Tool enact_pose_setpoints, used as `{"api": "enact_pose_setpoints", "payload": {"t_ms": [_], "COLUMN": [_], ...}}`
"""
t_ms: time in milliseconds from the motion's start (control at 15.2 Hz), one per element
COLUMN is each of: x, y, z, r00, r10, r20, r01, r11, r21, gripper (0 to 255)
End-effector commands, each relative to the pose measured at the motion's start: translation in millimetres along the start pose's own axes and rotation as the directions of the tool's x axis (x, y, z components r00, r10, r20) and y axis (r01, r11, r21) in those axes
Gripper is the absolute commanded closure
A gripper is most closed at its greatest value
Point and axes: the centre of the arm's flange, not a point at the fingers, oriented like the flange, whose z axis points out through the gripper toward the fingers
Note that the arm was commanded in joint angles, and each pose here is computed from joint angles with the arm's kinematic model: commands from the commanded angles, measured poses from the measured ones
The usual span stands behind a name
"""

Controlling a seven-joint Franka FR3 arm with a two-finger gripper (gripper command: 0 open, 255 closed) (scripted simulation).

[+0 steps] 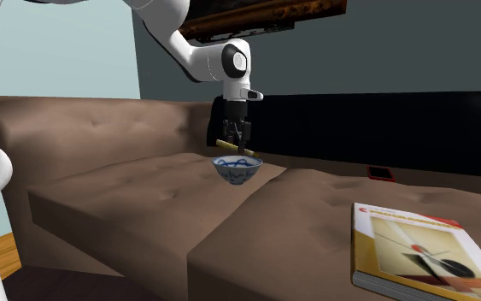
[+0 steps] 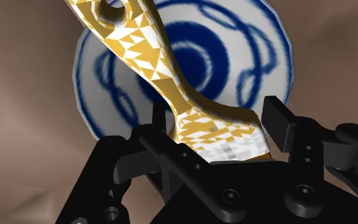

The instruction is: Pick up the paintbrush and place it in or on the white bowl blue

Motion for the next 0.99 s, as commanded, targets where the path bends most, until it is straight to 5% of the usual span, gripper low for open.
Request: {"api": "enact_pose_setpoints", "payload": {"t_ms": [0,528,594,924], "x": [0.3,0.3,0.3,0.3], "y": [0.6,0.6,0.6,0.6], "z": [11.0,12.6,12.6,12.6], "r00": [1.000,1.000,1.000,1.000], "r10": [0.000,0.000,0.000,0.000], "r20": [0.000,0.000,0.000,0.000], "r01": [0.000,0.000,0.000,0.000], "r11": [1.000,1.000,1.000,1.000], "r21": [0.000,0.000,0.000,0.000], "gripper": [255,255,0,0]}}
